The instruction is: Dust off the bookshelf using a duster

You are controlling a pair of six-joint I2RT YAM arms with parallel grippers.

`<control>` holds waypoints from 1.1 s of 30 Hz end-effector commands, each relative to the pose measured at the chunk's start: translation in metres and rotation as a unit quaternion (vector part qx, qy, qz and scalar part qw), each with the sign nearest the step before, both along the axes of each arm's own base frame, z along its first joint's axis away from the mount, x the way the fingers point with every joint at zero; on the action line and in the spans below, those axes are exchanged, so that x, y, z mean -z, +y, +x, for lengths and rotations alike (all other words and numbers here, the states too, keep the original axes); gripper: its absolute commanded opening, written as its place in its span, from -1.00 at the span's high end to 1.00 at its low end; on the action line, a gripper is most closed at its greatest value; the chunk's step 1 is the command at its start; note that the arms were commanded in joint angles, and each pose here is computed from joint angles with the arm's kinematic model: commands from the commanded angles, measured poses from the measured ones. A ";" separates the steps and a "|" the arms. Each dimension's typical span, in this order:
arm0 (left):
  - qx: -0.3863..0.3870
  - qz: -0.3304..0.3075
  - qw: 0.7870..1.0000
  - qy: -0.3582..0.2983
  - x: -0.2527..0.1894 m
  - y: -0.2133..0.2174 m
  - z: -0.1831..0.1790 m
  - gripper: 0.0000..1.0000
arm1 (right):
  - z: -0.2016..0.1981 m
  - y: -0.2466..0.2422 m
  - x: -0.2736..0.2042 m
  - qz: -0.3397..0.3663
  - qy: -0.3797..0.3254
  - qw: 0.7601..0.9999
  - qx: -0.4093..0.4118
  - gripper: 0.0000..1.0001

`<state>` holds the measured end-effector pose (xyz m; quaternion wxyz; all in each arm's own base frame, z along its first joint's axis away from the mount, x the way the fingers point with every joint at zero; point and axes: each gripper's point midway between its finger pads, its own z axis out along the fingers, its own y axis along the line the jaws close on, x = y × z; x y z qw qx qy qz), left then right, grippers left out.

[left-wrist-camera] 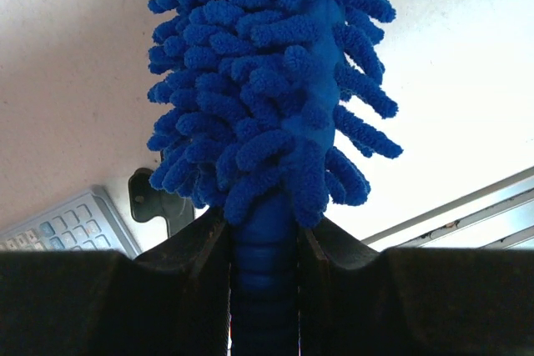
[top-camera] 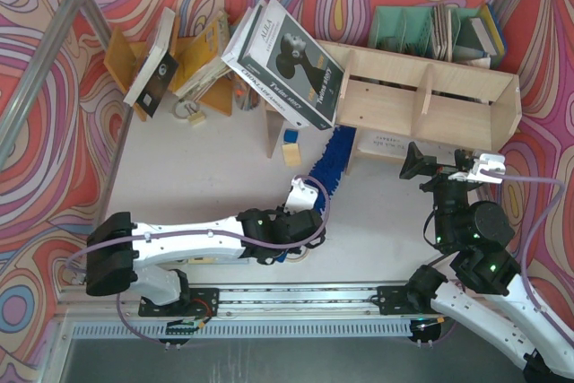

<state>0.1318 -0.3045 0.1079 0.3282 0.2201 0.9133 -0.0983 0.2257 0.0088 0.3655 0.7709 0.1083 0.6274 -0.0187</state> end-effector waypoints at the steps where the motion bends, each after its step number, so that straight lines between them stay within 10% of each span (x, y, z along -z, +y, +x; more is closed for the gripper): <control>1: 0.009 -0.013 1.000 -0.005 -0.011 -0.005 -0.001 1.00 | 0.000 0.000 -0.002 0.000 -0.005 1.000 0.000 -0.97; 18: 0.002 -0.182 0.980 -0.075 -0.097 0.000 0.007 1.00 | -0.001 0.000 -0.002 0.001 -0.007 1.000 0.000 -0.98; 33: 0.015 -0.046 0.999 -0.020 -0.030 -0.005 0.000 1.00 | -0.001 -0.001 -0.002 0.001 -0.005 1.000 0.001 -0.98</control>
